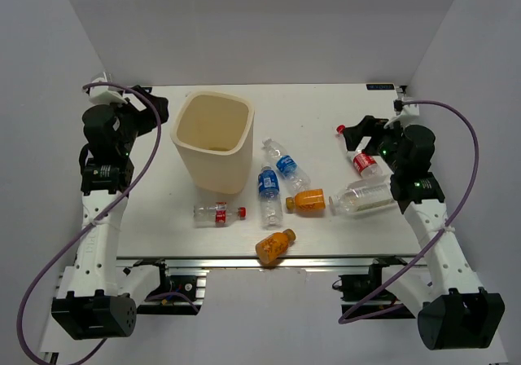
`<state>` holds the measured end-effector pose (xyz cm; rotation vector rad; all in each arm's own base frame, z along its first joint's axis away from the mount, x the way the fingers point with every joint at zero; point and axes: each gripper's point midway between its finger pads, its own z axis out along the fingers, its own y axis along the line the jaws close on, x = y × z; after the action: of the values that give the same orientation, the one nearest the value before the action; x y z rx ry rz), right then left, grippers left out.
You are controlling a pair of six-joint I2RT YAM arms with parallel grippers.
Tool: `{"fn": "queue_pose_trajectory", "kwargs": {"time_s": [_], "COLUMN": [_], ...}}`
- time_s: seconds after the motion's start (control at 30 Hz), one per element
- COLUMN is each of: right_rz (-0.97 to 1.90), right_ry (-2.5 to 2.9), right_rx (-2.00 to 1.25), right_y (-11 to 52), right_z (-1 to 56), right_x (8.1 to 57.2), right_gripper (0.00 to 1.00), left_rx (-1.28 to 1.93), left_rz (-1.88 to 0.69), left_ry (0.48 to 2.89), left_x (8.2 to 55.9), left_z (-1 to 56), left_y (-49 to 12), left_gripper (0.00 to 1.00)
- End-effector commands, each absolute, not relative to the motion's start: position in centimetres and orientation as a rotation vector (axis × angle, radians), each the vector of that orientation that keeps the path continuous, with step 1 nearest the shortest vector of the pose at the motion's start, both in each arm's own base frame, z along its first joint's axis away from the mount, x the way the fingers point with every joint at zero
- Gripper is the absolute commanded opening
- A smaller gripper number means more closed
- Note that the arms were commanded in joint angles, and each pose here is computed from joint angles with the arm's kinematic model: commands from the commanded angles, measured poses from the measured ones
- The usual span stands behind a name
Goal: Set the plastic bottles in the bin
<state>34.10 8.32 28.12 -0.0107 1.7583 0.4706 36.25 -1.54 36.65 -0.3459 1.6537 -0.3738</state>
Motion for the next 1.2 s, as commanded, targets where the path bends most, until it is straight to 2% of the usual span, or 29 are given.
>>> {"fn": "queue_pose_trajectory", "kwargs": {"time_s": [0.0,0.13,0.23,0.3,0.33,0.4,0.43,0.47,0.53,0.7,0.83,0.93,0.97,1.0,1.03,1.17], "right_rz": [0.594,0.799,0.829,0.720,0.558,0.385,0.369,0.358,0.359,0.396,0.343,0.315,0.323,0.341,0.352,0.358], "right_ry": [1.741,1.794,1.878,1.999,2.012,2.130,2.130,2.201,2.252,2.353,2.421,2.444,2.444,2.435,2.421,2.294], "right_rx": [-0.227,-0.452,-0.533,-0.588,-0.609,-0.680,-0.669,-0.667,-0.660,-0.783,-0.737,-0.711,-0.717,-0.715,-0.707,-0.676], "right_y": [11.3,15.2,17.8,19.3,20.6,21.6,22.1,22.3,22.8,25.3,24.8,24.5,24.6,25.0,25.3,26.1], "right_z": [28.7,26.4,24.0,20.2,20.2,15.8,16.3,13.8,12.6,7.1,4.5,3.3,3.0,3.4,3.8,8.2], "right_x": [33.9,33.4,34.7,36.0,37.2,38.2,39.4,40.0,40.8,39.7,39.8,39.9,39.9,40.1,40.4,42.4], "right_gripper": [0.89,0.89,0.89,0.89,0.89,0.89,0.89,0.89,0.89,0.89,0.87,0.73,0.63,0.57,0.46,0.32], "left_rx": [-0.396,-0.469,-0.552,-0.611,-0.634,-0.693,-0.707,-0.719,-0.717,-0.765,-0.787,-0.826,-0.842,-0.867,-0.872,-0.898], "left_rz": [-0.327,-0.273,-0.240,-0.216,-0.202,-0.175,-0.167,-0.165,-0.168,-0.132,-0.123,-0.112,-0.108,-0.123,-0.130,-0.147], "left_ry": [1.639,1.633,1.610,1.597,1.599,1.603,1.602,1.608,1.609,1.598,1.597,1.598,1.593,1.590,1.591,1.601], "left_x": [35.8,34.9,33.9,33.4,33.2,32.8,32.7,32.6,32.7,32.1,31.8,31.6,31.5,31.4,31.5,31.6], "left_z": [36.2,34.1,32.9,32.3,31.8,30.8,30.5,30.1,29.9,29.3,28.8,28.2,28.1,28.0,28.0,27.7], "left_y": [-0.6,0.7,1.8,2.5,2.9,3.5,3.8,3.8,3.8,4.6,4.8,5.1,5.3,5.2,5.1,5.0], "left_gripper": [0.98,0.98,0.98,0.98,0.98,0.98,0.98,0.98,0.98,0.98,0.98,0.98,0.98,0.98,0.98,0.98]}}
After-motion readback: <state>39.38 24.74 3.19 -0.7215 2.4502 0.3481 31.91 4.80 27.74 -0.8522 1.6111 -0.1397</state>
